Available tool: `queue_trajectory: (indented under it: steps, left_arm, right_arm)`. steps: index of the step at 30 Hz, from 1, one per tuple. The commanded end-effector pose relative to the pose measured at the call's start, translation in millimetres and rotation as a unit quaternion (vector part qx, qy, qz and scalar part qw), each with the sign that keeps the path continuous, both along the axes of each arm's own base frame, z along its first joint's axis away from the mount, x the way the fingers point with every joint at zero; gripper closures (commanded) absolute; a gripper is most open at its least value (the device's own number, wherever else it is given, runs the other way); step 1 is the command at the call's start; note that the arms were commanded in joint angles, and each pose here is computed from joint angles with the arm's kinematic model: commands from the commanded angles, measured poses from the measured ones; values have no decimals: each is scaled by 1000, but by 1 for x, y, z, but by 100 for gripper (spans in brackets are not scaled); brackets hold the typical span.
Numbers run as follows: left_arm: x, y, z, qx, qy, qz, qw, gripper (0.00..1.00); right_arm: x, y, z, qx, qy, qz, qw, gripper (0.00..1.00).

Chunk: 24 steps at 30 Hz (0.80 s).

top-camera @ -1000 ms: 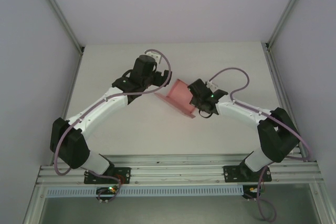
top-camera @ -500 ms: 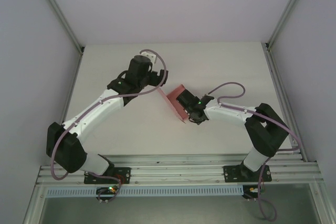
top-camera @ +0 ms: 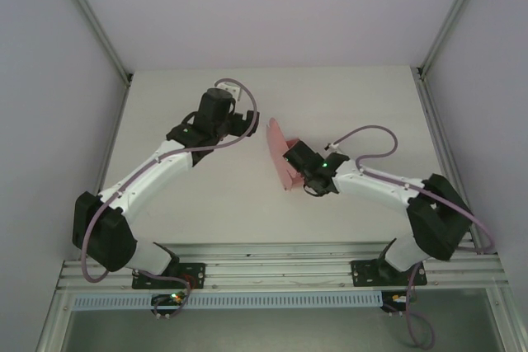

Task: Assemble paper box

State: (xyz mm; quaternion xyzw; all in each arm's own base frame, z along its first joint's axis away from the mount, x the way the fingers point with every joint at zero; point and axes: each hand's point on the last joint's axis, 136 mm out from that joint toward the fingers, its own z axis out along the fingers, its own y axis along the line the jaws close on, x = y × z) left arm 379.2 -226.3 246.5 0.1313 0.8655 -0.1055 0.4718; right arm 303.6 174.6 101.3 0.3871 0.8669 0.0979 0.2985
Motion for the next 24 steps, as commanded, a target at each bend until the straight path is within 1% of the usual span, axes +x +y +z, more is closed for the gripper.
queue_trajectory:
  steps: [1,2,4,6,7,9,11,13,14,15,16,18,19,21,23,24]
  left_arm:
    - [-7,9,3,-11,5,6,1000,0]
    - [-8,10,3,-12,5,5,1000,0]
    - [-9,11,0,-15,9,2,1000,0]
    - [-10,14,0,-18,11,3,1000,0]
    - [-10,16,-3,-18,15,5,1000,0]
    - [-12,19,-5,-19,19,6,1000,0]
    - [-15,22,-9,-25,25,3,999,0]
    - [-19,25,-13,-30,31,3,999,0]
    - [-20,27,-15,-29,34,5,999,0]
    - [-21,30,-17,-28,36,9,999,0]
    - [-22,36,-19,-25,39,18,999,0]
    - [-24,44,-22,-19,43,33,998,0]
    - [-26,48,-23,-17,45,38,998,0]
    - [-28,52,-25,-17,46,43,998,0]
    - [-28,56,-26,-18,48,47,998,0]
    - [-29,57,-28,-17,51,48,997,0]
  right_arm:
    - [29,-16,31,-74,-53,105,990,0]
    - [40,-10,37,-73,-59,173,981,0]
    - [56,3,45,-49,-67,308,948,0]
    - [67,4,51,-41,-65,403,912,0]
    - [74,0,54,-51,-67,445,891,1]
    - [85,-5,57,-100,-67,527,841,0]
    - [97,-5,57,-152,-63,601,782,0]
    - [111,-7,50,-200,-56,657,725,0]
    - [115,-7,45,-211,-51,682,699,1]
    - [119,-9,38,-218,-40,700,679,0]
    - [125,-15,31,-224,-22,709,668,0]
    - [139,-27,21,-231,8,707,669,0]
    - [143,-30,12,-230,24,716,658,0]
    - [137,-27,-5,-216,48,752,621,0]
    - [120,-16,-17,-182,58,795,576,2]
    - [117,-11,-21,-174,56,806,563,2]
